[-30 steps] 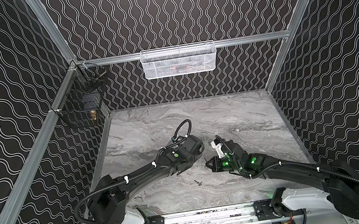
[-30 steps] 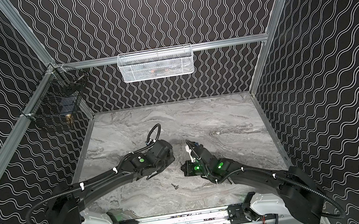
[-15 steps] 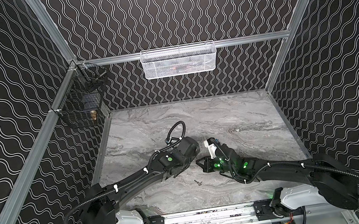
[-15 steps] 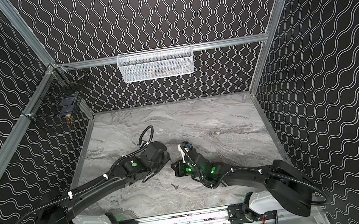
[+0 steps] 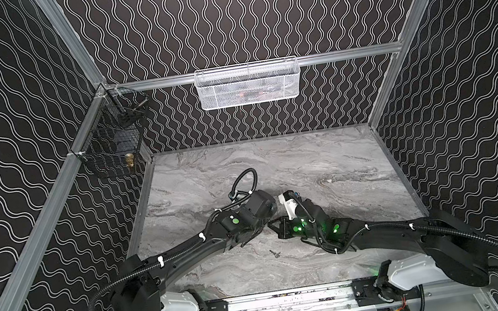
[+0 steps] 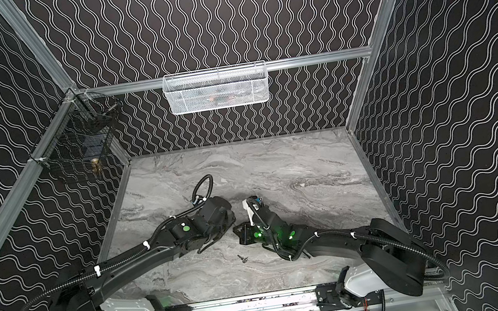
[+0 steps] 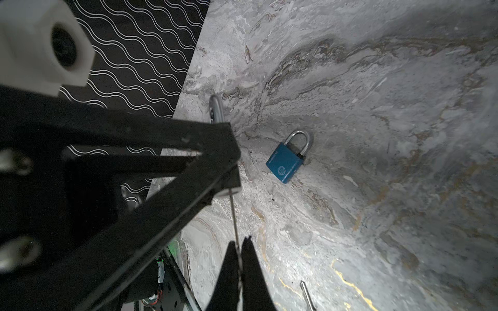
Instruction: Unlock with the key
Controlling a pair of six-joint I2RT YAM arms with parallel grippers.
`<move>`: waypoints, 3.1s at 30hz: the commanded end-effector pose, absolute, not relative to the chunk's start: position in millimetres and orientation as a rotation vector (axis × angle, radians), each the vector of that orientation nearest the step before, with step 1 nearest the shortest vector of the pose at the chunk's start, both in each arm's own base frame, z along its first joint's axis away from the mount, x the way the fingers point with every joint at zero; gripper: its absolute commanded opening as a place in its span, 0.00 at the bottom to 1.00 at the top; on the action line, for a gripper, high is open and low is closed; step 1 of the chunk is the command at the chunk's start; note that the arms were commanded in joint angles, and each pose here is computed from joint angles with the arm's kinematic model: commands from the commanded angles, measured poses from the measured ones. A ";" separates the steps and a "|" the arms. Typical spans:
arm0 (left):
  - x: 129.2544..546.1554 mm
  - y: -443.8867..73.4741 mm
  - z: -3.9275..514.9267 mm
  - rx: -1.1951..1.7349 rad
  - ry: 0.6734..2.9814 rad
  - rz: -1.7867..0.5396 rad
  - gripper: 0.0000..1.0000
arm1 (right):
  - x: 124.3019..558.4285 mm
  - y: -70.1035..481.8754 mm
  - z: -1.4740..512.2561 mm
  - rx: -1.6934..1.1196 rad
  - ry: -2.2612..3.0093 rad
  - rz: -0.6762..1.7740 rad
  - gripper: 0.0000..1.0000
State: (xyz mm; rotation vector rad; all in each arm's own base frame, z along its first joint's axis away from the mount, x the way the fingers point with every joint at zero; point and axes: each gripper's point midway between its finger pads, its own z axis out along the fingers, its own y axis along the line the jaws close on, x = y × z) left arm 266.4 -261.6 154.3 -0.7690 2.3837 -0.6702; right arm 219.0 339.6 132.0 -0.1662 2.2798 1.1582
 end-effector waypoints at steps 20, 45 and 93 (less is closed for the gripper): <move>263.0 -243.9 146.8 -0.751 2.399 -0.543 0.00 | 230.9 340.3 154.6 -0.209 2.258 1.073 0.00; 263.0 -238.4 152.9 -0.929 2.333 -0.703 0.00 | 216.6 329.7 144.5 -0.222 2.367 1.056 0.00; 263.3 -230.3 162.8 -1.108 2.223 -0.812 0.00 | 221.0 360.4 151.1 -0.216 2.248 1.026 0.00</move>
